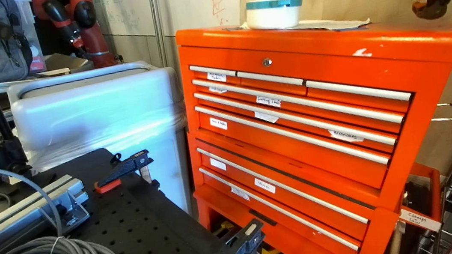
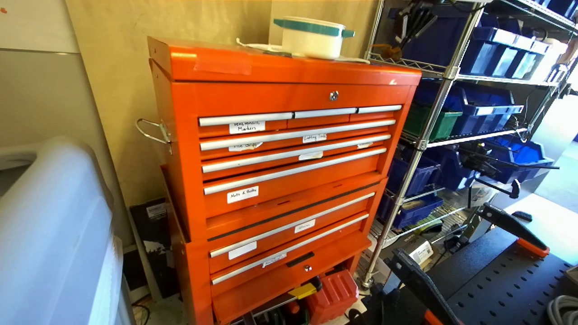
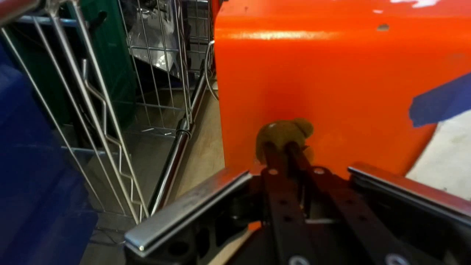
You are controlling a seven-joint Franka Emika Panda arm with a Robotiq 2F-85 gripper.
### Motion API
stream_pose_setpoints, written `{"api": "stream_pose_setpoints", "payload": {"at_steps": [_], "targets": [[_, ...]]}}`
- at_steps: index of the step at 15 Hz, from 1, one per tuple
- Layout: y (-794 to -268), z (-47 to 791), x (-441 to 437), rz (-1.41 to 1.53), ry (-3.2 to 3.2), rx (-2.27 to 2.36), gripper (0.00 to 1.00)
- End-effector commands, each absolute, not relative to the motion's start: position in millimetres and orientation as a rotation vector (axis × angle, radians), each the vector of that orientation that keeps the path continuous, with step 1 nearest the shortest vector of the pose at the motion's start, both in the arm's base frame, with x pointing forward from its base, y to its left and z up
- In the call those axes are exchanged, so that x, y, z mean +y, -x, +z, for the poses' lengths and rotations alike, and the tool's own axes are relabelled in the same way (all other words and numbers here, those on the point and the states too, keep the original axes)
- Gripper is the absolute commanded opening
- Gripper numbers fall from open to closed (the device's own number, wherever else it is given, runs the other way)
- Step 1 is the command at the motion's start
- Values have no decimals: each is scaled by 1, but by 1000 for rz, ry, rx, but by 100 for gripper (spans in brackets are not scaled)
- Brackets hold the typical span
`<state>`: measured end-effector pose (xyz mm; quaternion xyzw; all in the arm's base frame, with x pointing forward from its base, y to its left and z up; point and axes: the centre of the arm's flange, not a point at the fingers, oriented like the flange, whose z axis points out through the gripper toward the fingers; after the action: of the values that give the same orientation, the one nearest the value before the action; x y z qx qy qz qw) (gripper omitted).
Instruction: Remove the brown plush toy from the white pot
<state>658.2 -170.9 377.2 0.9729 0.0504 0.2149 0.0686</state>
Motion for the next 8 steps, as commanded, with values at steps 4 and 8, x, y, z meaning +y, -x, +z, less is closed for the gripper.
{"api": "stream_pose_setpoints", "payload": {"at_steps": [4, 8], "targets": [[-660, 382, -170, 615, -2911, 208, 43], [-650, 432, -161, 575, -2966, 348, 71]]}}
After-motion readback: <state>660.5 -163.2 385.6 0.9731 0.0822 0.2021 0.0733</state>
